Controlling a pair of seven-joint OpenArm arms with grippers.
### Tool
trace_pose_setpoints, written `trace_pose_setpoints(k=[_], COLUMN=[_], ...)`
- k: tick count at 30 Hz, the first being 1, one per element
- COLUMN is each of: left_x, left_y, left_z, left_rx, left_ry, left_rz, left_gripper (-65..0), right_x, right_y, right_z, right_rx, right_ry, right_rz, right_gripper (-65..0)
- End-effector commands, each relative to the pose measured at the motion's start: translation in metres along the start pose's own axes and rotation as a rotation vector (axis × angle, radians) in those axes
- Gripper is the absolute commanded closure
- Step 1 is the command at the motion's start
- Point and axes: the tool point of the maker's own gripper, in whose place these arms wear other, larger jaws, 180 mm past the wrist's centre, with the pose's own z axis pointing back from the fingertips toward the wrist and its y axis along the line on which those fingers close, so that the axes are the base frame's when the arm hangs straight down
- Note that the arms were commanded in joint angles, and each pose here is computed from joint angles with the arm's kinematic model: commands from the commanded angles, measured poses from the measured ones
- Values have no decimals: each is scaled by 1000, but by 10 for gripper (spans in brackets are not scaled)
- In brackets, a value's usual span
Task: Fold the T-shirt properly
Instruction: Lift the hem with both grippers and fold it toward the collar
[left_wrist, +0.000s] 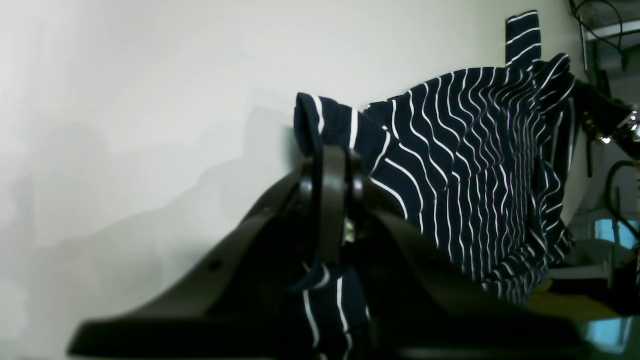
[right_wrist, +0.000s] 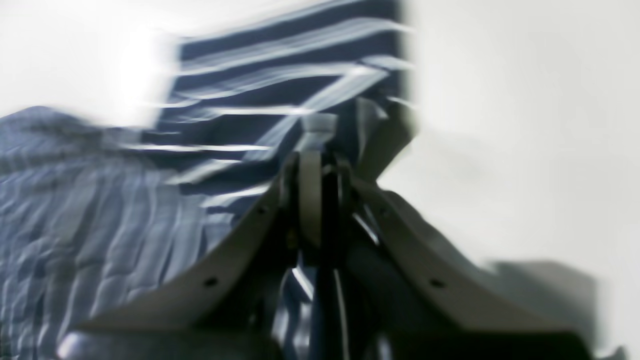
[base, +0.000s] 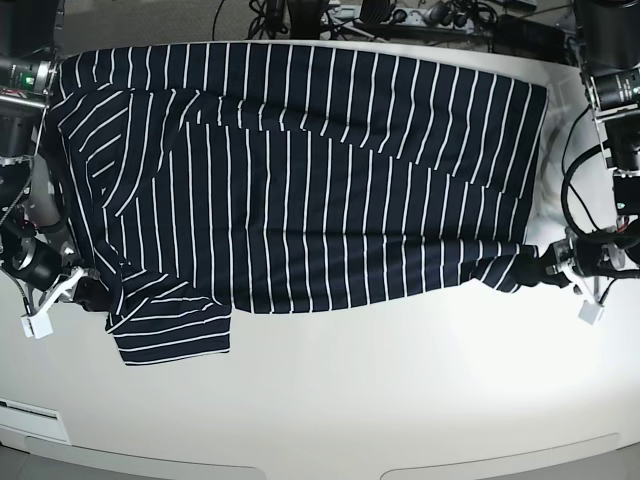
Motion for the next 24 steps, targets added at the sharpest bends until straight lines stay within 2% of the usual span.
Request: trace_pose_setpoints(k=[1,4,6,11,16,20,24], left_x=[26,29,34,48,63,74,79], left_y=[-8,-13,-19,-30,-39,-49,-70], left_z=[13,14,15,26,45,58,74], left_rx=[-12,-23,-25,-6,28,28,-35], left_ry=[-63,-67,-73,-88,-106,-131,-139], left_rz=[-60,-114,-142,-231,-320,-358,-401], left_gripper=[0,0,0,0,0,0,0], right_x=[27,23,23,27,45,47,48], right_y=[0,5,-1,-33,-61,-57,-36], right_z=[14,28,41,77,102,103,102], right_rx=[19,80,75,-40,-170,-148,-46], right_ry=[-51,2,36,109,88,75,85], right_rz=[10,-41,-38,19,94,79,39], right_gripper=[0,0,0,0,0,0,0])
